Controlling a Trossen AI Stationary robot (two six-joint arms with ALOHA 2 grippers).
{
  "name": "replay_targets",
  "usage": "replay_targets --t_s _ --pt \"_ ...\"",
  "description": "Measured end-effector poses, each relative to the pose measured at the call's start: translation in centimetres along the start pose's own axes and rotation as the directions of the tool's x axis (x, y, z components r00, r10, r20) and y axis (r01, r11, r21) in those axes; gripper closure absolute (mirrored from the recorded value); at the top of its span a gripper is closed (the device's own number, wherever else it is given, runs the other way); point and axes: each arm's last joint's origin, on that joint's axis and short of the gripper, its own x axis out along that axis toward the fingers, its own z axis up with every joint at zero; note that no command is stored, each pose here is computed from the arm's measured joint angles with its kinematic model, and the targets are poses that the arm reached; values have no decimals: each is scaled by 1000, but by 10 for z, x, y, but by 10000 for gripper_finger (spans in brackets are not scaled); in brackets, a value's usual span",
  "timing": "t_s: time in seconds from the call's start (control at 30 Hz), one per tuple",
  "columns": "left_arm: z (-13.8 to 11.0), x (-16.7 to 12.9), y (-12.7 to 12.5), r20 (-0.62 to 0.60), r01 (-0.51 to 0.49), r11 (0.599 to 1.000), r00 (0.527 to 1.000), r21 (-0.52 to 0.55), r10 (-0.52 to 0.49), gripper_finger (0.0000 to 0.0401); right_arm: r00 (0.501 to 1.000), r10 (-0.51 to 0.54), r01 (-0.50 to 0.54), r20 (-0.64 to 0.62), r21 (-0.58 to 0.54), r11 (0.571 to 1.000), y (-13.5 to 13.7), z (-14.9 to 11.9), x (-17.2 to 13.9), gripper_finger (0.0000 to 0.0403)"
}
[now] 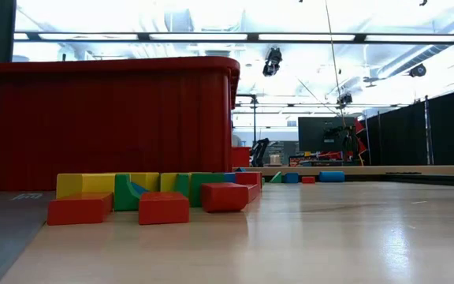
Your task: Sort blocks
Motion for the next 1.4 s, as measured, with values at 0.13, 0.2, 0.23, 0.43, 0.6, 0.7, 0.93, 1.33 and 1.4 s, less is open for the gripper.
replay_targets --t_s 0.13,0.2,0.23,0.43,0.6,0.7,0.93,1.33,1.4 --pt "-2 1 1 -5 -3 1000 1000 11 3 280 1000 -6 6 3 1 1000 -1 1 2 403" --pt "-4 1 2 -10 -5 1000 1000 13 6 309 1000 -8 8 2 -2 1000 -1 1 4 403" --pt "-5 1 2 -12 -7 1000 1000 14 7 324 1000 -7 7 -1 -2 1000 -1 1 4 403" --pt "-6 1 2 -12 2 999 1000 42 -1 396 1000 -10 10 -3 -4 1000 -2 2 7 403" --pt "-5 1 2 -10 0 998 1000 65 1 399 1000 -13 13 -1 -13 1000 -2 2 8 403" --pt "-4 1 2 -7 -3 997 1000 79 4 400 1000 -15 15 -1 -14 1000 -2 3 8 402" --pt "8 -3 -3 -9 -20 993 1000 119 21 401 1000 -18 18 -10 -14 1000 -7 7 8 351" --pt "54 -26 -17 15 -79 969 997 235 77 401 1000 -21 20 -11 -20 1000 -14 17 3 232" --pt "63 -31 -20 24 -98 963 995 251 95 401 1000 -20 20 -14 -18 1000 -14 16 3 225"
